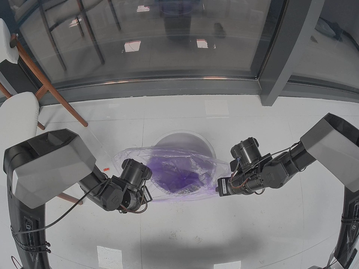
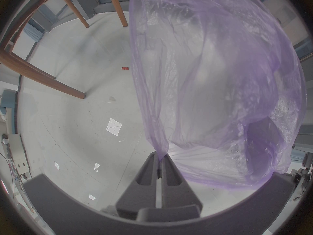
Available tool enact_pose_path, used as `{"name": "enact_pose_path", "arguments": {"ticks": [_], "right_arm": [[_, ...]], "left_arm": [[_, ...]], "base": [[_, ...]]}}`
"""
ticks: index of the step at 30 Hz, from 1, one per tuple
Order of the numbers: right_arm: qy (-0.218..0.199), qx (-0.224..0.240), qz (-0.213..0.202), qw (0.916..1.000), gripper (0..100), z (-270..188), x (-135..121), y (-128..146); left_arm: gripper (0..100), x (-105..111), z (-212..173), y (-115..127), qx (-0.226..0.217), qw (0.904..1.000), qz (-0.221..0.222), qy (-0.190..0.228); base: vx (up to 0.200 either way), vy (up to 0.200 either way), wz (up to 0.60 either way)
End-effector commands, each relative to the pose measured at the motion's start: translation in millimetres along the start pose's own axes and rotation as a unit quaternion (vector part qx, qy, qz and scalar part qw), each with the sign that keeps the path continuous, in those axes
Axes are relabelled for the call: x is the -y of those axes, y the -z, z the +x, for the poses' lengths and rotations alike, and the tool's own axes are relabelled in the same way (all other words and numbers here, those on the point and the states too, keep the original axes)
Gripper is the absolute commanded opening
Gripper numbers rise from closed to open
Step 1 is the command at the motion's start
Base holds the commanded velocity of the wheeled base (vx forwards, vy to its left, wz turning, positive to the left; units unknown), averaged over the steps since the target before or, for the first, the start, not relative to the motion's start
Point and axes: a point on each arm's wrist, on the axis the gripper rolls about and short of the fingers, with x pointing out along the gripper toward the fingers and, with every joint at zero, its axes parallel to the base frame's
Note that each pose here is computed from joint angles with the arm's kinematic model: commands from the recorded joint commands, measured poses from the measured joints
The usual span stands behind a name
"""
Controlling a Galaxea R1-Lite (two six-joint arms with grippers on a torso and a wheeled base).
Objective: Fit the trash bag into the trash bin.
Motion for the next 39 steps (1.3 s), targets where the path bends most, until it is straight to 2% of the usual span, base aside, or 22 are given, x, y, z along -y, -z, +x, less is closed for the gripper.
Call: {"name": "enact_pose_path", "arguments": {"ticks": [1, 6, 9, 10, 15, 18, 19, 22, 24, 25, 27, 30, 35, 39], "right_arm": [[-0.001, 0.003, 0.003, 1.0, 100, -8.5, 0.2, 2.6], [-0.011, 0.012, 0.006, 0.9999, 100, -40.0, 0.6, 8.3], [-0.023, 0.024, 0.006, 0.9994, 100, -63.2, 0.2, 10.4], [-0.027, 0.027, 0.007, 0.9992, 100, -66.7, 0.6, 9.4], [-0.043, 0.056, 0.007, 0.9975, 100, -86.6, -0.9, 0.6], [-0.044, 0.058, 0.007, 0.9973, 100, -88.2, -1.1, 0.1], [-0.046, 0.067, 0.014, 0.9966, 100, -96.2, 3.9, -2.2], [-0.061, 0.065, 0.023, 0.9958, 100, -100.5, 6.9, -2.4], [-0.074, 0.074, 0.047, 0.9934, 100, -104.8, 8.0, -8.2], [-0.088, 0.092, 0.066, 0.9897, 100, -109.9, 4.5, -17.4], [-0.106, 0.109, 0.083, 0.9849, 100, -112.6, 0.9, -28.9], [-0.105, 0.131, 0.093, 0.9814, 100, -101.3, 6.9, -47.9], [-0.104, 0.159, 0.097, 0.977, 100, -90.1, 11.0, -71.6], [-0.102, 0.176, 0.088, 0.9752, 100, -89.1, 14.1, -85.2]], "left_arm": [[0, 1.3, 3.6, 2.6, -0.001, 1.0, 0.0, -0.001], [0, 6.3, -3.1, 3.0, 0.007, 0.9999, 0.0, 0.015], [0, 11.9, -23.1, 5.7, 0.01, 0.9993, 0.007, 0.035], [100, 12.0, -25.9, 5.3, 0.011, 0.9992, 0.007, 0.037], [100, 16.7, -41.2, 5.3, 0.022, 0.998, 0.008, 0.06], [100, 18.1, -45.7, 4.0, 0.028, 0.9973, 0.004, 0.069], [100, 10.4, -63.5, 7.5, 0.031, 0.9955, -0.006, 0.09], [100, 2.4, -76.3, 14.1, 0.03, 0.9941, -0.004, 0.104], [100, 1.4, -90.1, 9.4, 0.05, 0.9902, -0.014, 0.13], [100, 8.0, -103.2, -0.6, 0.077, 0.9831, -0.026, 0.164], [100, 14.9, -112.2, -10.3, 0.097, 0.9761, -0.033, 0.191], [100, 24.6, -116.7, -20.7, 0.101, 0.9692, -0.031, 0.223], [100, 39.6, -125.0, -38.0, 0.121, 0.9577, 0.001, 0.261], [100, 59.2, -143.0, -59.6, 0.143, 0.937, 0.001, 0.319]], "base": [[0.0, 0.0, 0.0], [0.0, 0.0, 0.0], [0.0, 0.0, 0.0], [0.0, 0.0, 0.0], [0.0, 0.0, 0.0], [0.0, 0.0, 0.0], [0.0, 0.0, 0.0], [0.0, 0.0, 0.0], [0.0, 0.0, 0.0], [0.0, 0.0, 0.0], [0.0, 0.0, 0.0], [0.0, 0.0, 0.0], [0.0, 0.0, 0.0], [0.0, 0.0, 0.0]]}}
